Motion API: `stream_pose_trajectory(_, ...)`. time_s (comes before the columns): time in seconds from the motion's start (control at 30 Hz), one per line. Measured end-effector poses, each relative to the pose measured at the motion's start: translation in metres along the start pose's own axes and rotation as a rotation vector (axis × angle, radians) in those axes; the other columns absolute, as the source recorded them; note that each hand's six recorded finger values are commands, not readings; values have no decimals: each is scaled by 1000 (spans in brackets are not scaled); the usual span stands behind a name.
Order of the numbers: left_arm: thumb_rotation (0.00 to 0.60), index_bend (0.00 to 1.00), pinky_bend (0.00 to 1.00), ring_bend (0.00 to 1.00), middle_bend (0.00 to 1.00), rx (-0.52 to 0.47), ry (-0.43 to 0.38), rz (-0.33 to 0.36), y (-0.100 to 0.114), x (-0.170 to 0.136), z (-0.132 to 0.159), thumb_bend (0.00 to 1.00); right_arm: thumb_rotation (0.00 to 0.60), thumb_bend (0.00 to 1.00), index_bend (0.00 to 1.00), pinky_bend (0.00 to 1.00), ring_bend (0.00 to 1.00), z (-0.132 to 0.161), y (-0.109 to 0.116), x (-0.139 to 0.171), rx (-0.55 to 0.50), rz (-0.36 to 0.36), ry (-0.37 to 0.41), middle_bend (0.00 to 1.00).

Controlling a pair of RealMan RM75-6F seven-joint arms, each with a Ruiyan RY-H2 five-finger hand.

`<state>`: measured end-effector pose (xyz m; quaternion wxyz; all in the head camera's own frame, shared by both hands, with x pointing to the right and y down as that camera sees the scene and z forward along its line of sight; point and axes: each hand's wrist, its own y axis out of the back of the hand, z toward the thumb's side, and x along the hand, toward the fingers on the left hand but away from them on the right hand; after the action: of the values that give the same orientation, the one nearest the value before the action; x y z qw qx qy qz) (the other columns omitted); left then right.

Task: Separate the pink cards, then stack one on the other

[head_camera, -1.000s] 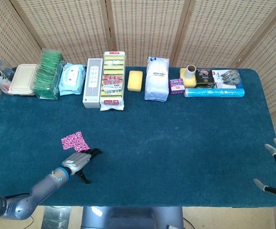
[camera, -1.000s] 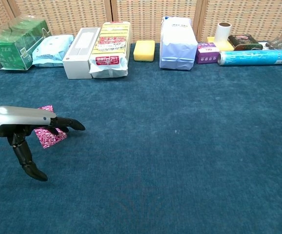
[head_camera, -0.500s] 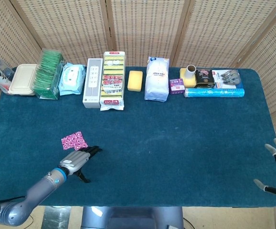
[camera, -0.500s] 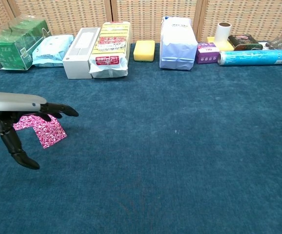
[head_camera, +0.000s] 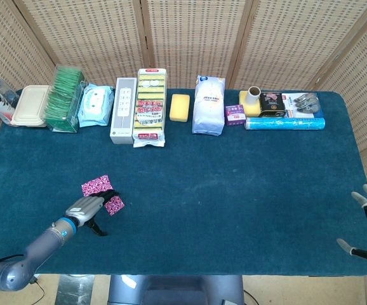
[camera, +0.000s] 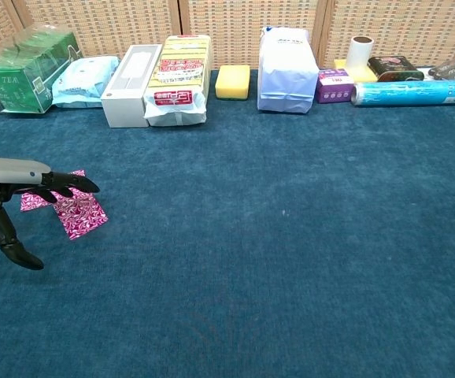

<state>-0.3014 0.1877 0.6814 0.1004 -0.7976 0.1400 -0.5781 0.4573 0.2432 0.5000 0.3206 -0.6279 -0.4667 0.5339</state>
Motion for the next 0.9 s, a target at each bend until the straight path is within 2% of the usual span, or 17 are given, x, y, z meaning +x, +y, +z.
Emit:
stream_pose_trajectory(0.23,600,0,71,0,0,14,-7,-23,-6,3,6,46,600,0,103,0,0,0,1,0,-4,-3,-2,0)
stream_pose_trajectory(0.9,600,0,71,0,0,80,-79,-61,-20,1,53,45,600,0,103,0,0,-2,1,1,-10,-2,-5,0)
